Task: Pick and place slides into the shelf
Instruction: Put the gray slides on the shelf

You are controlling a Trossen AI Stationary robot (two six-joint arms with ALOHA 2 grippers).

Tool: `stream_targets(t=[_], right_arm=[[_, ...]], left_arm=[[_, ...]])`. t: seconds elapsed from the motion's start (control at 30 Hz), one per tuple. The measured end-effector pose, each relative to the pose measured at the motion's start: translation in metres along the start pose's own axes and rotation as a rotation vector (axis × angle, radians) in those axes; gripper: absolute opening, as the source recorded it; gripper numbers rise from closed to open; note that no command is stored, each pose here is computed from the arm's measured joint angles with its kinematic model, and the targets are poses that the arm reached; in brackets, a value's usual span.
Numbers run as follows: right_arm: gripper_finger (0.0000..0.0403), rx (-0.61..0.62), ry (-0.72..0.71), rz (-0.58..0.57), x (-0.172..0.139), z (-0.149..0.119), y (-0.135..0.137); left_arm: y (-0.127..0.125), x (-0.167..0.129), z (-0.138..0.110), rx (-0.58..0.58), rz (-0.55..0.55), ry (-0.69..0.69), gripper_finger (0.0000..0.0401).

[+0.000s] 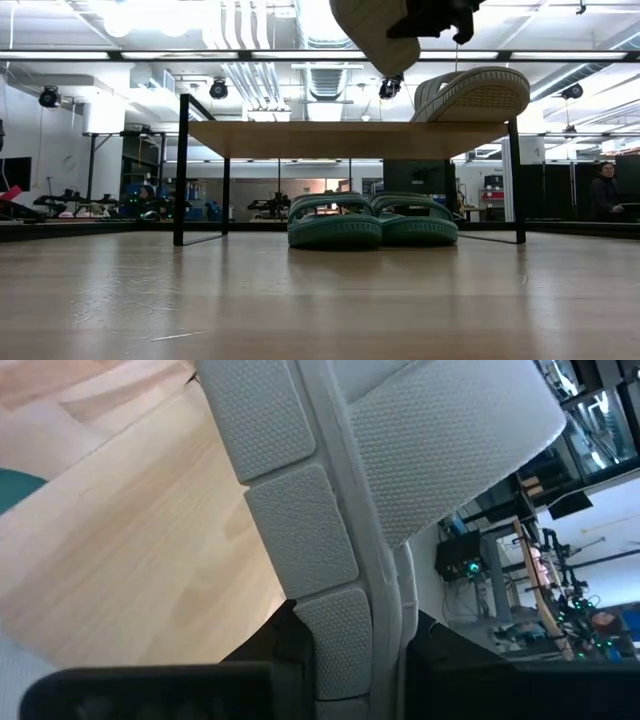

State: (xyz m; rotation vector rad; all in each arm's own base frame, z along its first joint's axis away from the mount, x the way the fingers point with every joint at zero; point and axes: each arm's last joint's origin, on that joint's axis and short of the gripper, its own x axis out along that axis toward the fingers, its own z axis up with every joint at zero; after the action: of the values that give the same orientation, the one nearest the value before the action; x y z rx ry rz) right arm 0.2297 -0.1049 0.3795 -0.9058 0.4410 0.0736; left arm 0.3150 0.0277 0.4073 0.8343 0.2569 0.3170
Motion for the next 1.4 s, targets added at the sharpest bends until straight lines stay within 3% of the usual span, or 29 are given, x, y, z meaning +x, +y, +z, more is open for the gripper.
stream_targets(t=[0.37, 0.57, 0.77, 1.0, 1.17, 1.4], right_arm=[[0.0059, -0.024, 0.06, -0.033, 0.0, -0.002, -0.001], [0.0059, -0.014, 0.024, -0.012, 0.001, 0.001, 0.001], [0.0059, -0.016, -0.006, 0.002, 0.002, 0.006, 0.003], [0.0059, -0.002, -0.008, 0.008, 0.002, 0.006, 0.004], [0.0059, -0.005, -0.017, 0.014, 0.002, 0.008, 0.005], [0.0058, 0.025, -0.024, 0.011, 0.002, 0.008, 0.004]], left_arm=[[-0.005, -0.002, 0.004, 0.02, -0.023, -0.01, 0.0169], [-0.006, 0.005, 0.005, 0.021, 0.014, -0.013, 0.0169], [-0.017, 0.028, 0.003, 0.099, 0.108, 0.068, 0.0169], [-0.011, 0.033, 0.009, 0.099, 0.151, 0.074, 0.0163], [-0.011, 0.034, 0.009, 0.097, 0.154, 0.073, 0.0117], [-0.011, 0.036, 0.011, 0.1, 0.174, 0.061, 0.001]])
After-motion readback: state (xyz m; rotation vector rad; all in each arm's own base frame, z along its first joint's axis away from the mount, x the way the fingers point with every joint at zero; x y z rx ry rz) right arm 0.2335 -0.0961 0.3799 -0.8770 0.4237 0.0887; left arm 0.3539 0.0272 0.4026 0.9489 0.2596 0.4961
